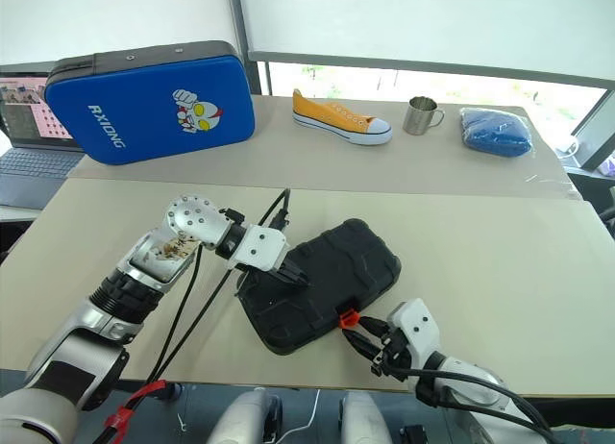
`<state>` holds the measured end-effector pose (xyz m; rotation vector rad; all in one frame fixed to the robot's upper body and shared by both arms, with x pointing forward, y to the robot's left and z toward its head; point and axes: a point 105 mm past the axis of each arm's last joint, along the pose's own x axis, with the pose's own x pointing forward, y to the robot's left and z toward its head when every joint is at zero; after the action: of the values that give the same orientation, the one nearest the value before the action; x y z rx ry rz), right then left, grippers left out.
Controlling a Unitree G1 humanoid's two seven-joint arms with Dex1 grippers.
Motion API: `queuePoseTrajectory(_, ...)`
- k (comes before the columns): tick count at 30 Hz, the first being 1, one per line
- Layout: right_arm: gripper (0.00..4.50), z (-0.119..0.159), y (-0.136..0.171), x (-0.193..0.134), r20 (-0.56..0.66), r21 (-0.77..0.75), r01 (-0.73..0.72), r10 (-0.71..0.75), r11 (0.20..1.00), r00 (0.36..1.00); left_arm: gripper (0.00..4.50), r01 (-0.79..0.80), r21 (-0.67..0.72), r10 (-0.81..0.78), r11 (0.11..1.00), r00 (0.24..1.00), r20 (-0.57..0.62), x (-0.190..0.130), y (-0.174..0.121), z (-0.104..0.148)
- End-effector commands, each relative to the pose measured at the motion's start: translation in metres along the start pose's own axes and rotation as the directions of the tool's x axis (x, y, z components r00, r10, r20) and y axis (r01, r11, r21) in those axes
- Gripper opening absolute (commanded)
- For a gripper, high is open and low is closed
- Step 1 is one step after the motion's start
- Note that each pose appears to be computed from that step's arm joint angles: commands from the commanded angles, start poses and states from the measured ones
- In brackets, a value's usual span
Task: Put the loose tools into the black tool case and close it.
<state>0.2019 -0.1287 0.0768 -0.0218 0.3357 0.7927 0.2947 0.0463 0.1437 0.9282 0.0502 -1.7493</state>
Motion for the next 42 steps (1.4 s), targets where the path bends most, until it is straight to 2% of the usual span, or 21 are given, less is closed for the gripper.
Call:
queuePoseTrajectory(1, 2.44, 0.015, 0.01, -0.003, 0.038, -0.043, -0.031, 0.033, 0.999, 0.999, 0.0, 0.028, -0.037, -0.03, 0.999, 0.998, -0.053, 0.008, -0.006, -0.014)
queuePoseTrajectory(5, 3.75, 0.016, 0.012, -0.003, 0.043, -0.047, -0.02, 0.022, 0.999, 0.999, 0.0, 0.031, -0.037, -0.033, 0.999, 0.998, -0.048, 0.009, -0.006, -0.012)
queuePoseTrajectory(12, 3.75, 0.017, 0.01, 0.001, 0.06, -0.039, -0.001, 0.004, 0.999, 0.998, 0.0, 0.037, -0.035, -0.038, 0.999, 0.998, -0.048, 0.009, -0.005, -0.011)
queuePoseTrajectory(13, 3.24, 0.016, 0.01, 0.001, 0.06, -0.039, 0.001, 0.001, 0.999, 0.998, 0.0, 0.037, -0.034, -0.039, 0.999, 0.998, -0.048, 0.009, -0.005, -0.011)
queuePoseTrajectory(14, 3.08, 0.016, 0.011, 0.001, 0.062, -0.039, 0.001, 0.001, 0.999, 0.998, 0.0, 0.038, -0.033, -0.04, 0.999, 0.998, -0.049, 0.009, -0.005, -0.011)
queuePoseTrajectory(19, 1.39, 0.019, 0.015, 0.0, 0.073, -0.058, -0.003, 0.008, 0.998, 0.997, 0.0, 0.038, -0.03, -0.04, 0.999, 0.998, -0.05, 0.009, -0.005, -0.012)
queuePoseTrajectory(20, 1.28, 0.02, 0.015, -0.001, 0.076, -0.062, -0.003, 0.008, 0.998, 0.997, 0.0, 0.038, -0.029, -0.039, 0.999, 0.998, -0.05, 0.01, -0.004, -0.012)
queuePoseTrajectory(29, 1.28, 0.017, 0.018, -0.009, 0.033, -0.108, -0.016, 0.019, 0.994, 0.999, 0.0, 0.038, -0.023, -0.039, 0.999, 0.998, -0.039, 0.014, -0.004, -0.012)
queuePoseTrajectory(35, 1.28, 0.015, 0.012, -0.013, 0.018, -0.261, 0.023, -0.019, 0.965, 1.0, 0.0, 0.04, -0.015, -0.04, 0.999, 0.999, -0.029, 0.017, -0.003, -0.011)
queuePoseTrajectory(42, 1.28, 0.008, 0.006, -0.021, 0.021, -0.274, 0.027, -0.022, 0.961, 1.0, 0.0, 0.043, -0.011, -0.043, 0.999, 0.999, -0.025, 0.019, -0.004, -0.011)
